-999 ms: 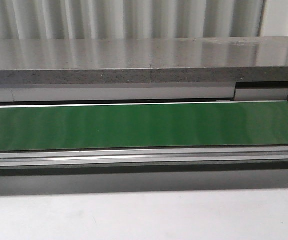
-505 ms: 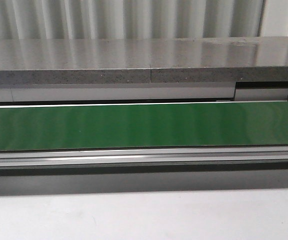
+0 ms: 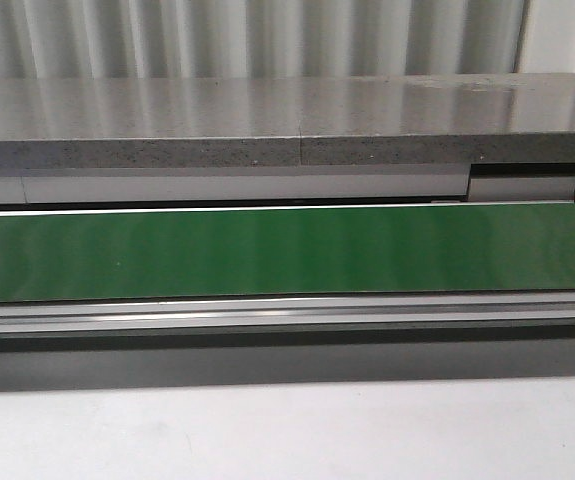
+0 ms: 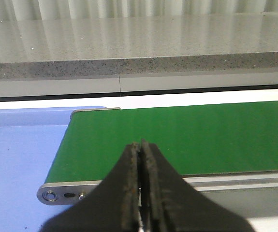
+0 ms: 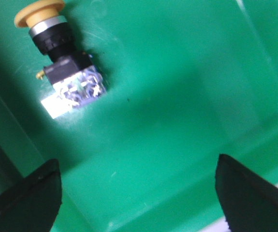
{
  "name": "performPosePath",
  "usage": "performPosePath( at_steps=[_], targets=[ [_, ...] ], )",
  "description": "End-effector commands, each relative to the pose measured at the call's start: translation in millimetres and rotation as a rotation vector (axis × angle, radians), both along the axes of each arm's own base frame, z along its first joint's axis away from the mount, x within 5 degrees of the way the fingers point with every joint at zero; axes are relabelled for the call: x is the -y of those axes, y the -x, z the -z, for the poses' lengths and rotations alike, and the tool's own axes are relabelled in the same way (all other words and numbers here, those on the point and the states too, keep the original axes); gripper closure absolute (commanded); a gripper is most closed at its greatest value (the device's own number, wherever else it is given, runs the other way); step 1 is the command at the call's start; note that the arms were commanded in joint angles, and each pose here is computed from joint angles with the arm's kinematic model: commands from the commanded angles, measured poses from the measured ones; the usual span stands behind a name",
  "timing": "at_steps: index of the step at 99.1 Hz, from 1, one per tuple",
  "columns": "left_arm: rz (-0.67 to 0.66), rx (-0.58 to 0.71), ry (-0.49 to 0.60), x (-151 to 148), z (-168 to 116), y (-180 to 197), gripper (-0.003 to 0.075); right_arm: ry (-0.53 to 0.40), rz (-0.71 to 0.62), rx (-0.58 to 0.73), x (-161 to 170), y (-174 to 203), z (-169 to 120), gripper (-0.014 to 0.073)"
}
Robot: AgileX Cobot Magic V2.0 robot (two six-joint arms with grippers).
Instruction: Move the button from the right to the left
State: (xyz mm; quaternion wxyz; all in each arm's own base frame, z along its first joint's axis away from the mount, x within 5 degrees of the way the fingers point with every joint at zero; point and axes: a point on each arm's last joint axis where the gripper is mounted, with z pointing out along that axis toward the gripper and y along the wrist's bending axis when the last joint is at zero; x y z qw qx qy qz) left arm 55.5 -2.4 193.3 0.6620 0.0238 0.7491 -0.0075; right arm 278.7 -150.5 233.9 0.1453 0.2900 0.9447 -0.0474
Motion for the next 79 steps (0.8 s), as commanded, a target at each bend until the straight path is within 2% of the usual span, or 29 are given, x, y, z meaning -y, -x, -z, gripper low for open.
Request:
performPosePath(
  at_steps=[1,26,64,71,79],
  targets=[
    [0.007,0.068,0.013,0.4,4.8,0.2,0.0741,0.019,-0.016,0.075,6.5,-13.9,-8.8,-0.0041],
    [0.007,0.068,0.013,0.4,4.8,0.2,0.0741,-0.041,-0.110,0.034,14.3,-42.8,17.6,-0.0041],
    [0.007,0.068,0.013,0.4,4.8,0.2,0.0741,-0.033,-0.230,-0.005,22.9,-61.4,48.8,-0.0037],
    [0.007,0.068,0.013,0.4,4.8,0.2,0.0741,-0.023,-0.232,0.009,23.8,-63.7,50.5,0.0013],
    [0.007,0.068,0.013,0.4,4.8,0.2,0.0741,-0.019,-0.226,0.028,24.0,-65.3,50.0,0.0148]
  ],
)
